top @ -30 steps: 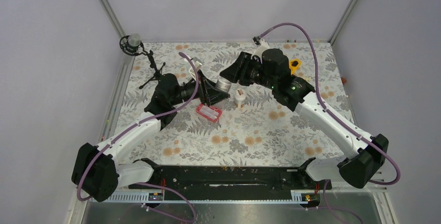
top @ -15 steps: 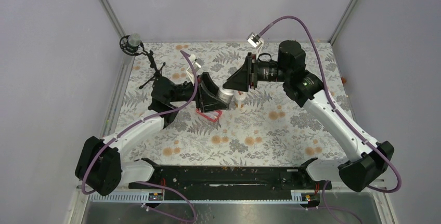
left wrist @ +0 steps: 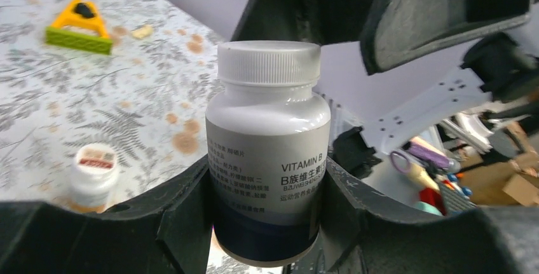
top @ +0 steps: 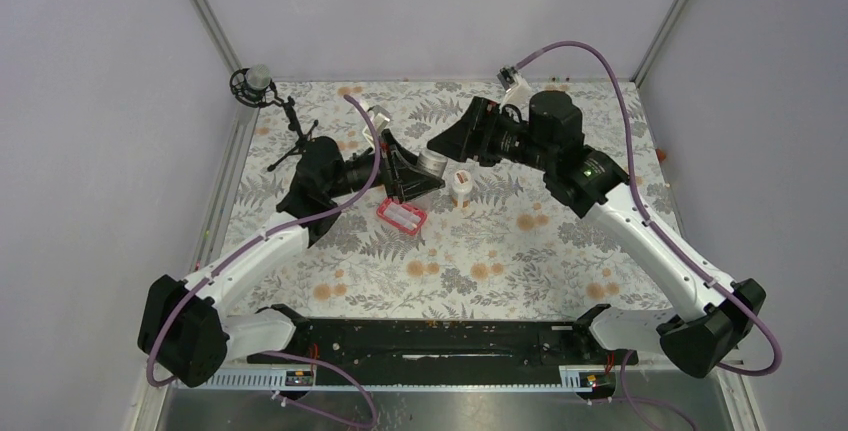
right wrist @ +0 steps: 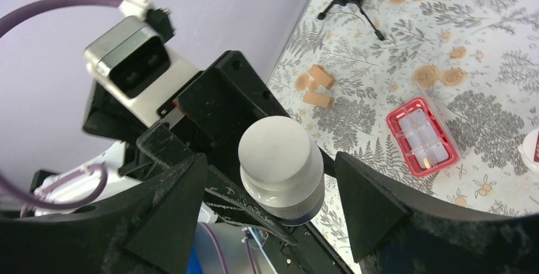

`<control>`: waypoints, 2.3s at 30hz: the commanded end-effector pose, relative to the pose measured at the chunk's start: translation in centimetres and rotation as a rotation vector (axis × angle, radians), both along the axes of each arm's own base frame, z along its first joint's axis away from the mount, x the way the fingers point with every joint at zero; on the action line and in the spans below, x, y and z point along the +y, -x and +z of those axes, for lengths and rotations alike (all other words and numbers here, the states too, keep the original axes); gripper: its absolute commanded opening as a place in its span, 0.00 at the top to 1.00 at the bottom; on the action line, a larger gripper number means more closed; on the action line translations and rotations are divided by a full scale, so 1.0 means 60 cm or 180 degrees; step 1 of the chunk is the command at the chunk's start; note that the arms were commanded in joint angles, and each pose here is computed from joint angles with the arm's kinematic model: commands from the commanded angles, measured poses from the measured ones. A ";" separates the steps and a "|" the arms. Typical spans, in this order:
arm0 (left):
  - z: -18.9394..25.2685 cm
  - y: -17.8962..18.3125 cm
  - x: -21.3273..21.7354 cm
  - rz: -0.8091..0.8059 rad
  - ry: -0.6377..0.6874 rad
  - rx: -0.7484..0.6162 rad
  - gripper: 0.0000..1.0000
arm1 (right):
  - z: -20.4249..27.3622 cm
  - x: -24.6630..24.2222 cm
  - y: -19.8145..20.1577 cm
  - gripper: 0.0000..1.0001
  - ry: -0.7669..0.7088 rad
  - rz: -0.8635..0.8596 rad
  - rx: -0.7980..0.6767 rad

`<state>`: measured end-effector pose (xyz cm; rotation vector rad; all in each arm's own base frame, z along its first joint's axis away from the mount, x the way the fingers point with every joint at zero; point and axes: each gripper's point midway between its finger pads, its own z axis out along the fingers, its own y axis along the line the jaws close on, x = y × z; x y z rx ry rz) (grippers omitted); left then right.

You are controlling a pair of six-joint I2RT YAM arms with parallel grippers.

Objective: Sort the pills into containers

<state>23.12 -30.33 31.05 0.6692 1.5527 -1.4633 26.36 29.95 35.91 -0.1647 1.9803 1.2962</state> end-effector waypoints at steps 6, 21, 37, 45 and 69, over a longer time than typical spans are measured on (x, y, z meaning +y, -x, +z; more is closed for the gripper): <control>0.022 -0.029 0.019 0.0520 -0.0216 -0.0364 1.00 | 0.000 0.021 -0.040 0.26 0.0109 -0.0458 0.0093; 0.020 -0.027 0.021 0.0519 -0.0292 -0.0351 1.00 | -0.001 0.021 -0.016 0.39 0.0319 -0.0177 -0.0080; 0.027 -0.014 0.017 0.0368 -0.0276 -0.0384 1.00 | 0.010 0.037 -0.005 1.00 0.0278 0.0207 -0.0249; 0.051 0.078 0.016 -0.0497 -0.0132 -0.0661 1.00 | 0.035 0.010 0.094 1.00 -0.0009 0.1722 -0.0988; 0.032 0.009 0.020 0.0114 -0.0464 -0.0713 1.00 | 0.007 0.013 0.008 0.36 0.0214 0.0003 -0.0039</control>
